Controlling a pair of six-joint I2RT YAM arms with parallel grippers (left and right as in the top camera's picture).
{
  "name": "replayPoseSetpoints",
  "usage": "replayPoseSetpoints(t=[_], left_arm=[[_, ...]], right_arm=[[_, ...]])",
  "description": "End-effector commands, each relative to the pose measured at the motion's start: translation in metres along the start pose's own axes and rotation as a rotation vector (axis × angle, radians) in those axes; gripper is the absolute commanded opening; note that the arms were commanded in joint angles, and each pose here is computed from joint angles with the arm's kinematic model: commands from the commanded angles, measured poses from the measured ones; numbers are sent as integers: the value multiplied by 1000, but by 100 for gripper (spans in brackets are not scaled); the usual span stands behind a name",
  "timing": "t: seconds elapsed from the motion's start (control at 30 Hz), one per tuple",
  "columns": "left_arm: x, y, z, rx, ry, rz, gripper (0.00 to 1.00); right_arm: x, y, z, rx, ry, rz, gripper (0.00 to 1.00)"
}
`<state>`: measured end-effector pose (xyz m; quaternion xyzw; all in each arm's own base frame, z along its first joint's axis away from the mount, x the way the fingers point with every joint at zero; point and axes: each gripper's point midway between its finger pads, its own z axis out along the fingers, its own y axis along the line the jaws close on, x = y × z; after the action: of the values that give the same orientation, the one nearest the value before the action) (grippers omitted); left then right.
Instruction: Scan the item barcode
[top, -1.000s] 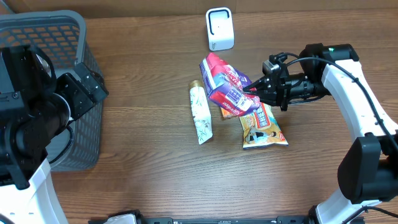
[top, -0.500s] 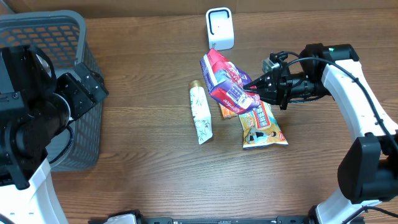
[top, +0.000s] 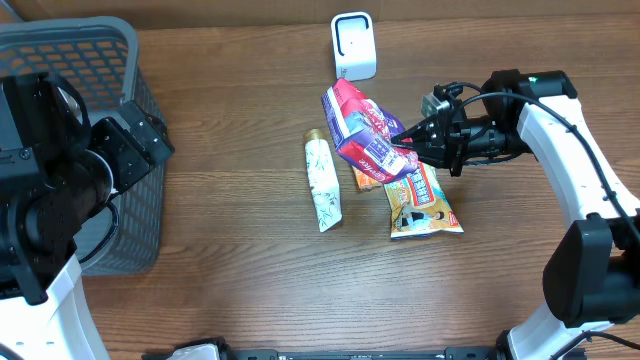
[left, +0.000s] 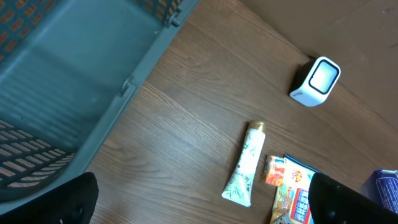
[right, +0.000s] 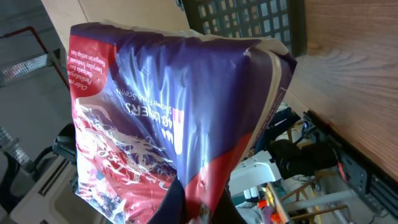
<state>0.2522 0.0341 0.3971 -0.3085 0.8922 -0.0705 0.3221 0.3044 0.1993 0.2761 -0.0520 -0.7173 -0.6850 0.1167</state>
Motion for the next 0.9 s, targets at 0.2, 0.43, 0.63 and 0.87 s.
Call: replayPoseSetpoints(t=[0.2,0.43,0.63,0.87], left_arm=[[-2,1,-2,0,-11,-24,100],[-2,1,-2,0,-11,-24,100],[-2,1,-2,0,-11,-24,100],[-2,1,-2,0,-11,-24,100]], right_arm=[[1,14,1,-36,3,-72,3],[-32,-48,-10,357,-50,-278,4],[-58,-150,-102,1215,-275,-71,4],[-57,-170,-111,1296,-278,-47,4]])
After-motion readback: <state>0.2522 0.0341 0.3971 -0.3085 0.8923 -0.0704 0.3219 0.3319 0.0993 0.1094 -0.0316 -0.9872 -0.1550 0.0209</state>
